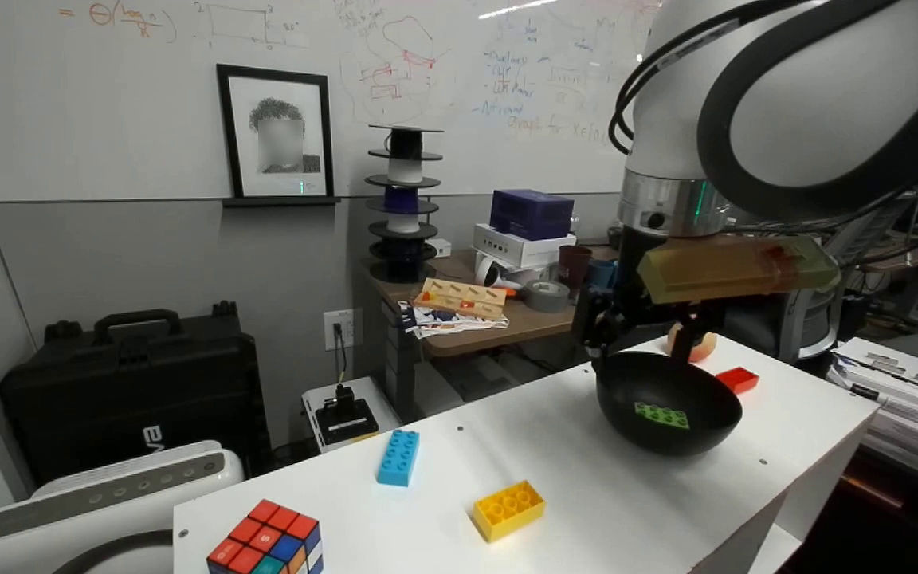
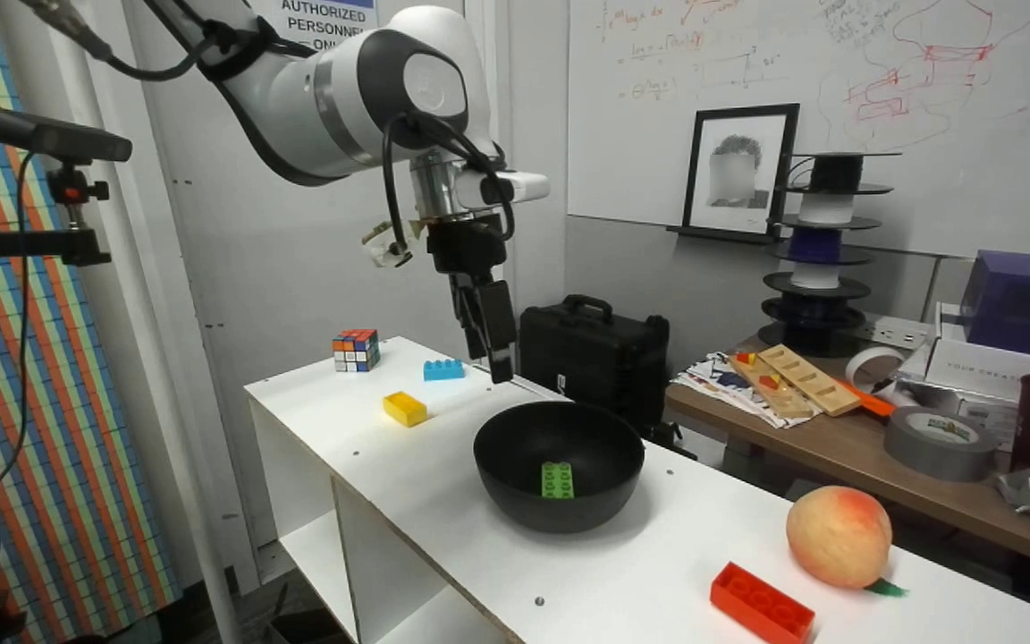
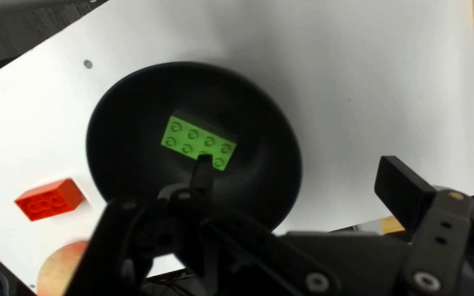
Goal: Place the green, yellow, blue and red blocks inside the black bowl
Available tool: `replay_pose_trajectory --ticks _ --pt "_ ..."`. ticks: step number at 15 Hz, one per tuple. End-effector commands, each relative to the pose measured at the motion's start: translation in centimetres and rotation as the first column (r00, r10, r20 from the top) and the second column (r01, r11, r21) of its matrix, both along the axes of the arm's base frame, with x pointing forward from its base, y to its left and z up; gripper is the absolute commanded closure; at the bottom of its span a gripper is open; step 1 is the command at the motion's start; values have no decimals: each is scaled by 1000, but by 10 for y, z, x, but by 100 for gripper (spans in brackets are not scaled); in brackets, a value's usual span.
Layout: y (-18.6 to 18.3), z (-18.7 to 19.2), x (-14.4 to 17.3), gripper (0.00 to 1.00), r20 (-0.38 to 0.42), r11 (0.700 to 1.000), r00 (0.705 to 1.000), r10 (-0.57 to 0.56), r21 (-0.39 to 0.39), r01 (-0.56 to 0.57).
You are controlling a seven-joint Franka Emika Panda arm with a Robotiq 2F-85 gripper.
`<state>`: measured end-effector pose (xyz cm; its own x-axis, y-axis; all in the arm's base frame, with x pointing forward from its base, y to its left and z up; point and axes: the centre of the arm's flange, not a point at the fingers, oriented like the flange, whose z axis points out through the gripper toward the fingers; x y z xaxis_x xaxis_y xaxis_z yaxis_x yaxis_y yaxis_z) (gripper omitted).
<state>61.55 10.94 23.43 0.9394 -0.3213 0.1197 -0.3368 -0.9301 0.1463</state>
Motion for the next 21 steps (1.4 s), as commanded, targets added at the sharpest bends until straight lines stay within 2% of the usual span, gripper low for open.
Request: replay_pose_trajectory --ticks 1,3,5,8,11,15,21 --pt "62 16 -10 0 -52 996 995 82 32 -81" --pt "92 9 -12 1 -47 999 999 -7 44 9" --pt "111 -3 -10 0 -52 990 990 -128 59 131" --pt "124 -22 -3 0 -69 955 956 -284 69 288" --pt "125 -42 5 0 -92 909 910 -404 68 410" --pt "134 -70 20 0 -164 871 869 -467 85 485" --pt "155 -107 36 0 -175 851 847 -502 77 520"
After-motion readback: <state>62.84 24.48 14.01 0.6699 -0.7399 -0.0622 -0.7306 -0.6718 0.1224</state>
